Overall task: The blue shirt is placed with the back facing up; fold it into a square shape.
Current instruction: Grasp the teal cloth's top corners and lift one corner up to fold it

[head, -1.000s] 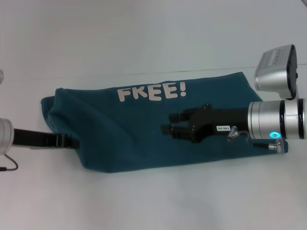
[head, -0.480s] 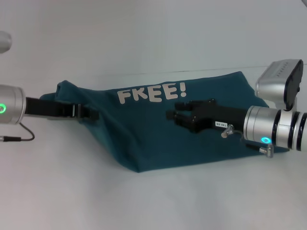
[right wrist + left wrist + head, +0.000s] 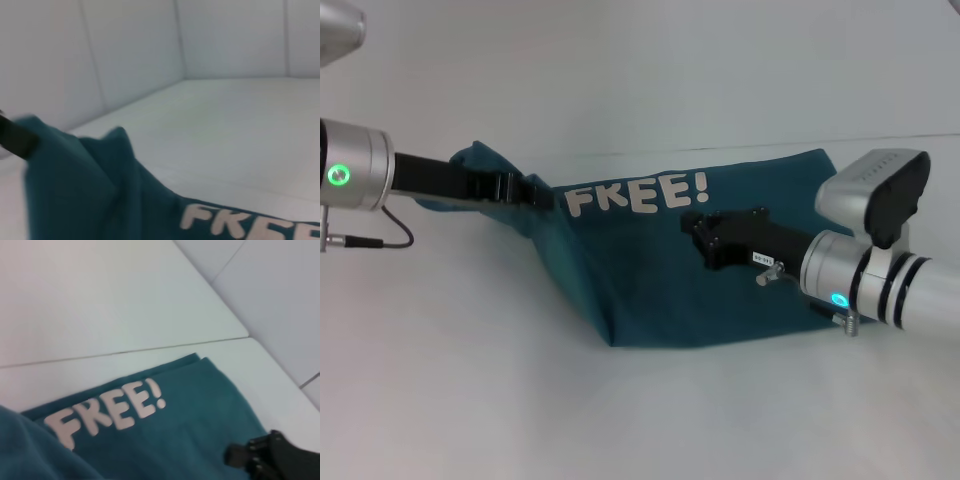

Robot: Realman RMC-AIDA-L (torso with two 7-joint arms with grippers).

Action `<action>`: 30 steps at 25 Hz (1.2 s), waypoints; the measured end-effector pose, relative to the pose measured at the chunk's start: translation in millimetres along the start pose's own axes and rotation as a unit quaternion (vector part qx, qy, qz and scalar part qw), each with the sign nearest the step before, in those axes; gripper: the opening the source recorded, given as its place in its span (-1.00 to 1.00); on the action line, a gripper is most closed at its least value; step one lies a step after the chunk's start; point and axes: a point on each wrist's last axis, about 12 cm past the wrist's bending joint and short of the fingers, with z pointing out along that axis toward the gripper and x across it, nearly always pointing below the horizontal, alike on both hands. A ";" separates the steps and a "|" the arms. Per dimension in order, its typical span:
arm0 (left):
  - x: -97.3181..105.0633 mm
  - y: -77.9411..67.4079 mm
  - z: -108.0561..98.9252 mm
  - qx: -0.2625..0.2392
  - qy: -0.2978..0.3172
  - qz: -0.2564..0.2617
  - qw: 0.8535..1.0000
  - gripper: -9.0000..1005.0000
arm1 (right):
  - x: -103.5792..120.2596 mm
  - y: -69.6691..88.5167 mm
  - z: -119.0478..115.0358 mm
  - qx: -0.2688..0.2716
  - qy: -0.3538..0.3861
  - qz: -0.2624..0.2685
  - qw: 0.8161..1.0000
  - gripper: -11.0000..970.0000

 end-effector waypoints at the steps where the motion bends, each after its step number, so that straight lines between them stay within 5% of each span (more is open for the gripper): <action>1: -2.3 -0.9 -1.3 0.003 -0.002 0.001 1.000 -0.84 | 0.1 -0.4 2.9 0.008 0.003 0.001 1.000 -0.70; 6: -10.4 -5.3 -7.7 0.026 -0.017 0.001 1.000 -0.83 | -2.5 0.4 19.6 0.039 0.031 0.001 0.999 -0.98; 21: -27.1 -13.6 -16.6 0.056 -0.044 0.003 0.997 -0.81 | -15.9 21.6 51.4 0.005 0.095 -0.070 0.993 -0.98; 30: -33.1 -16.3 -18.7 0.060 -0.048 0.008 0.997 -0.79 | -16.5 46.0 56.9 -0.084 0.121 -0.092 0.985 -0.98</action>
